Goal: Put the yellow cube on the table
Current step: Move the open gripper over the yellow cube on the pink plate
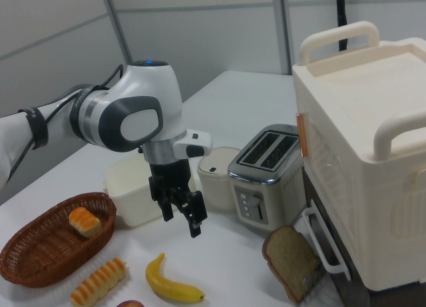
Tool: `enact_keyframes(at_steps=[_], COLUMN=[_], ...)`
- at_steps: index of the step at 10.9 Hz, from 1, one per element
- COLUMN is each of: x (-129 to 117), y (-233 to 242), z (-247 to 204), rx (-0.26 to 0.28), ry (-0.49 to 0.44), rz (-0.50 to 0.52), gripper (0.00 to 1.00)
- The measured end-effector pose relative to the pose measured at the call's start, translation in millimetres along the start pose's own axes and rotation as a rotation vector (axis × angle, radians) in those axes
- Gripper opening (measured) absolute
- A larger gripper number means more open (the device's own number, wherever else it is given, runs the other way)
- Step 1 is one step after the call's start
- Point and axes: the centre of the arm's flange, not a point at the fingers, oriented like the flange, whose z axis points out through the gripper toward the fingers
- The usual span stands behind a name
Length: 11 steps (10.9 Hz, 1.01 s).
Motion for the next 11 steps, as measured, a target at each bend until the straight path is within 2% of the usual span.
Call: enact_keyframes(at_steps=[2,5,8,11], x=[-1.6,-15.0,-45.4,-65.9], y=[31.3,132.5,243.6,308.4], z=[-18.1,-23.2,-10.2,32.3], rx=[-0.014,-0.049,-0.052,-0.066], ry=[0.037,0.042,0.026,0.009], rz=[0.049,0.111,0.064,-0.004], gripper=[1.0,1.0,1.0,1.0])
